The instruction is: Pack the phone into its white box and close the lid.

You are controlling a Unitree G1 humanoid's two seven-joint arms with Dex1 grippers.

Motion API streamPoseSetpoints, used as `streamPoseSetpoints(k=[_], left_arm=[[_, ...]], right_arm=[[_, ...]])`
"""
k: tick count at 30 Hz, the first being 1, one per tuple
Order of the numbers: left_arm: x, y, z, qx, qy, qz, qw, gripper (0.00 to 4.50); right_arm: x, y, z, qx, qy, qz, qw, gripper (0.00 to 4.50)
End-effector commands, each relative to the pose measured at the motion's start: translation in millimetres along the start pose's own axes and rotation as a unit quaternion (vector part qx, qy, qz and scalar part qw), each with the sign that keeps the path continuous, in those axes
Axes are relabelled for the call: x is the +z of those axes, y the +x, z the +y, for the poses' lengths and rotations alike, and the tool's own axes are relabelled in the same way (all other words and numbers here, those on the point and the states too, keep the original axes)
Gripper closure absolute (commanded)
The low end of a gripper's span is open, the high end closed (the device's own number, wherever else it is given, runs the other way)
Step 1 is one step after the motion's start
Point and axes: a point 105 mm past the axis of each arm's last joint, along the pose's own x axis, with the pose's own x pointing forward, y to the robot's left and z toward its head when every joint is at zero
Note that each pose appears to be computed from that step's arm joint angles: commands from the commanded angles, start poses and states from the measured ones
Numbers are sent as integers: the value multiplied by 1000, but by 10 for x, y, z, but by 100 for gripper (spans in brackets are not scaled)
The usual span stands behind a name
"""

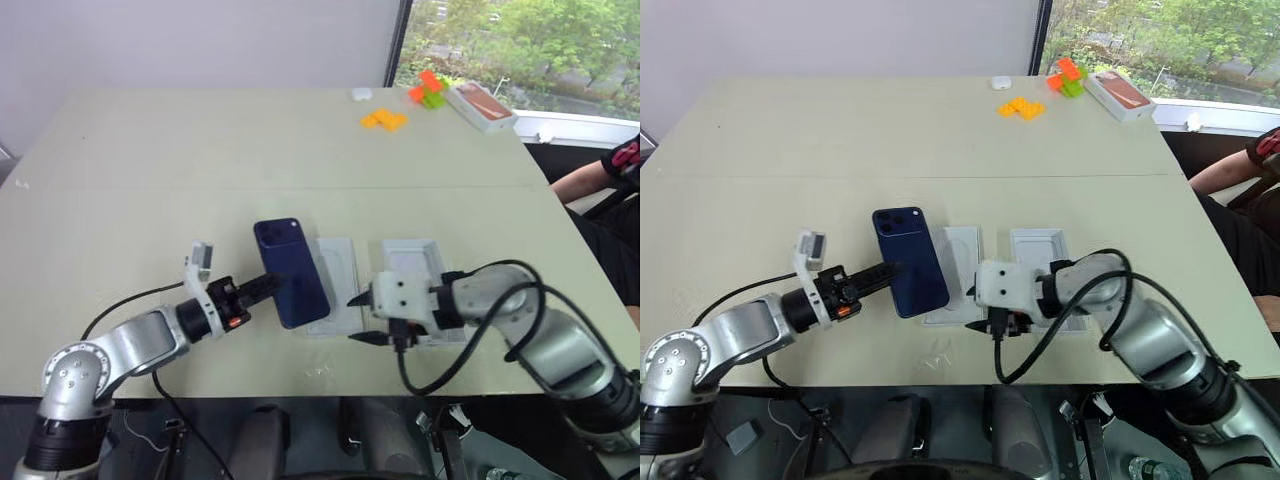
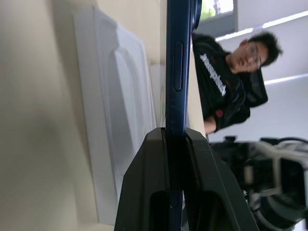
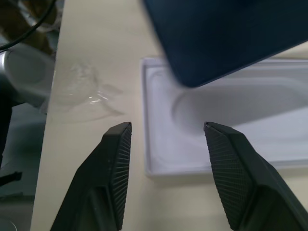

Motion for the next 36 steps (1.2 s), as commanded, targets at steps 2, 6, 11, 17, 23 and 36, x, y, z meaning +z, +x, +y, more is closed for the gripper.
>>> streamPoseSetpoints(k=[2,6,11,17,23,36], left_arm=[[-36,83,-151,-28,21,35,999,450],[-13,179,-182,-24,29,46,998,450],[-46,309,-41,14,6,72,997,450],[-70,370,-64,12,8,88,996,450],[-102,427,-62,12,6,107,994,450],[-109,474,-75,10,9,122,992,450]], right_arm=[[28,-91,-99,-24,-3,-9,1000,189],[-28,-109,-161,-39,-1,1,999,189],[-34,-111,-214,-54,1,1,999,189],[-65,-105,-234,-60,0,8,998,189],[-69,-112,-261,-66,-3,10,998,189],[-75,-108,-264,-68,-4,14,998,189]])
